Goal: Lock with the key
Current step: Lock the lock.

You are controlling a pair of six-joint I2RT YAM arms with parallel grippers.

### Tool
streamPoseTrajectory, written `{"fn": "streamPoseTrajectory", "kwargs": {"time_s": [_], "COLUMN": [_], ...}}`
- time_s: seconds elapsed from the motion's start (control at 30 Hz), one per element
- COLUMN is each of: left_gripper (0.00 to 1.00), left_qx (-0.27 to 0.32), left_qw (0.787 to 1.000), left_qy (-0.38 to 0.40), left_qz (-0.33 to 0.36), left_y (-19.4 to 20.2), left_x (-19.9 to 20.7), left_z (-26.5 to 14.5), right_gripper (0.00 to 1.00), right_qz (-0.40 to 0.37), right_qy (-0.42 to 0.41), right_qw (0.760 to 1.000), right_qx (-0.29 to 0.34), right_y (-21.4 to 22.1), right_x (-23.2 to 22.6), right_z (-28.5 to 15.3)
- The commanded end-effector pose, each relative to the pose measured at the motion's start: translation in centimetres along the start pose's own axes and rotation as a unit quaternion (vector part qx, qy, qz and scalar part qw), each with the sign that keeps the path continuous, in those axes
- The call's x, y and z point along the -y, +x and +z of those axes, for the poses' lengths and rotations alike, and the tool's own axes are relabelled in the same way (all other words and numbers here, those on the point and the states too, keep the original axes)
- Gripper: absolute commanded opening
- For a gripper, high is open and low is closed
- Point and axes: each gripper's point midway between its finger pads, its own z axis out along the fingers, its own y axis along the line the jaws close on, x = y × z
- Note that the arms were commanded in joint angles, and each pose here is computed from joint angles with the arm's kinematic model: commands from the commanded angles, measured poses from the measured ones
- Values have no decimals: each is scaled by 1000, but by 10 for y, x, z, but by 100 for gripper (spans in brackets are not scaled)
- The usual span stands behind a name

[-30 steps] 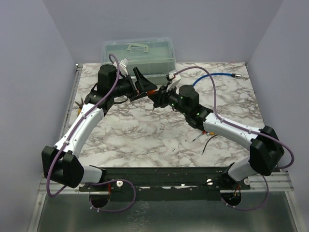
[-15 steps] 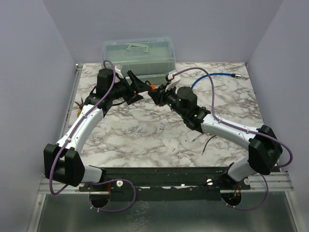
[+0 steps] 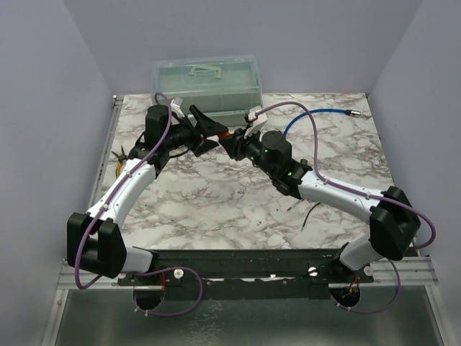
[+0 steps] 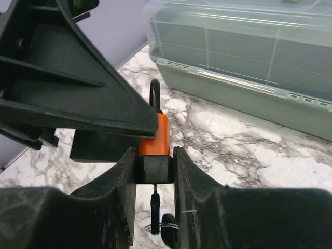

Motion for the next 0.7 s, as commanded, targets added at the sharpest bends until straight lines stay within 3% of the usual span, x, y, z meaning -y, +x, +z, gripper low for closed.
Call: {"fn": "streamPoseTrajectory", "kwargs": {"time_s": [0.0,0.3,0.6,0.67], "left_gripper": [84,71,49,44], "left_qx": [-3,-3,2,5], "left_qw": [999,999,999,999], "left_qy": [43,40,34,31], "left_qz": [2,-12,-17,-18], "left_y": [0,1,-1,-2], "left_x": [21,15,12,13], "left_z": [-6,-2,-2,-2], "right_gripper": [0,0,1,4], "right_qz": [11,14,24,23], "right_qy": [-16,-19,-21,-19], "right_qw": [999,999,999,999], "right_qx": [36,35,27,24], "right_y": [-22,-22,-17,-16], "right_x": [-15,-18,-19,-19], "right_z": [2,5,4,3]}}
